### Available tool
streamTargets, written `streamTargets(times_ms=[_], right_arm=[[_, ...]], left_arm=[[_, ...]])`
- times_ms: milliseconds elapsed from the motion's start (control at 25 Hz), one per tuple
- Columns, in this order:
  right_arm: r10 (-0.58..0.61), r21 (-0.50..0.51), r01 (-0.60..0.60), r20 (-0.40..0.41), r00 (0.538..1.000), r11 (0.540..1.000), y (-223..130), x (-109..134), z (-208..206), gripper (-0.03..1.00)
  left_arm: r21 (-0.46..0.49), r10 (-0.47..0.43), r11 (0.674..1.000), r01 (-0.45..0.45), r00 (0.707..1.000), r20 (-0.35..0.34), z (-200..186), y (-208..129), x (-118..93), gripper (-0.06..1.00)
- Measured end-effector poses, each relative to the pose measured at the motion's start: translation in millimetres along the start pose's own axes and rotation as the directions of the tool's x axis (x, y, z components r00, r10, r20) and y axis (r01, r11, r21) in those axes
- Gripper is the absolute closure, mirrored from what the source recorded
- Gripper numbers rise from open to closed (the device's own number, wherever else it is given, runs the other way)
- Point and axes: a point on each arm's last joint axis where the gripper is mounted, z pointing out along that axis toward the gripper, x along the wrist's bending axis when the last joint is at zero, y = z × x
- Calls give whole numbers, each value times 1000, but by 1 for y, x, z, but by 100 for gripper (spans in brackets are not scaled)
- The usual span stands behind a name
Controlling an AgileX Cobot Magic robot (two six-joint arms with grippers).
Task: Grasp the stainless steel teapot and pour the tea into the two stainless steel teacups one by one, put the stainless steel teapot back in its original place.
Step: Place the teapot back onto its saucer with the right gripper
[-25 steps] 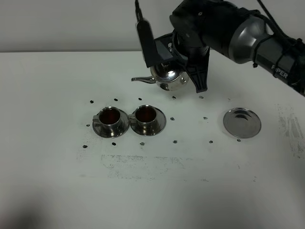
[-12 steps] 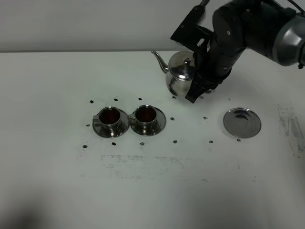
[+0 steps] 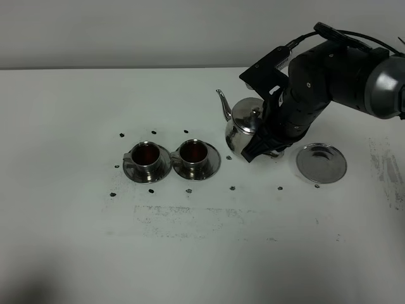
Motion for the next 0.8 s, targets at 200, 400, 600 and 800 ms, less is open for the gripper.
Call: streamTargets(times_ms=[200,400,600,800], right_arm=[[3,29,-3,-13,1000,1000,-2,3,23,76],[-4,46,5,-26,1000,999,-3,11,39,76],[-15,42,16,-17,1000,999,-2,11,39,76],[-2,27,2,11,1000,1000,-2,-2,5,76]], left_arm=[[0,0,1000,0,1000,0,0,0,0,66],[0,0,1000,0,1000,0,0,0,0,66],[0,0,1000,0,1000,0,0,0,0,66],[0,0,1000,0,1000,0,0,0,0,66]])
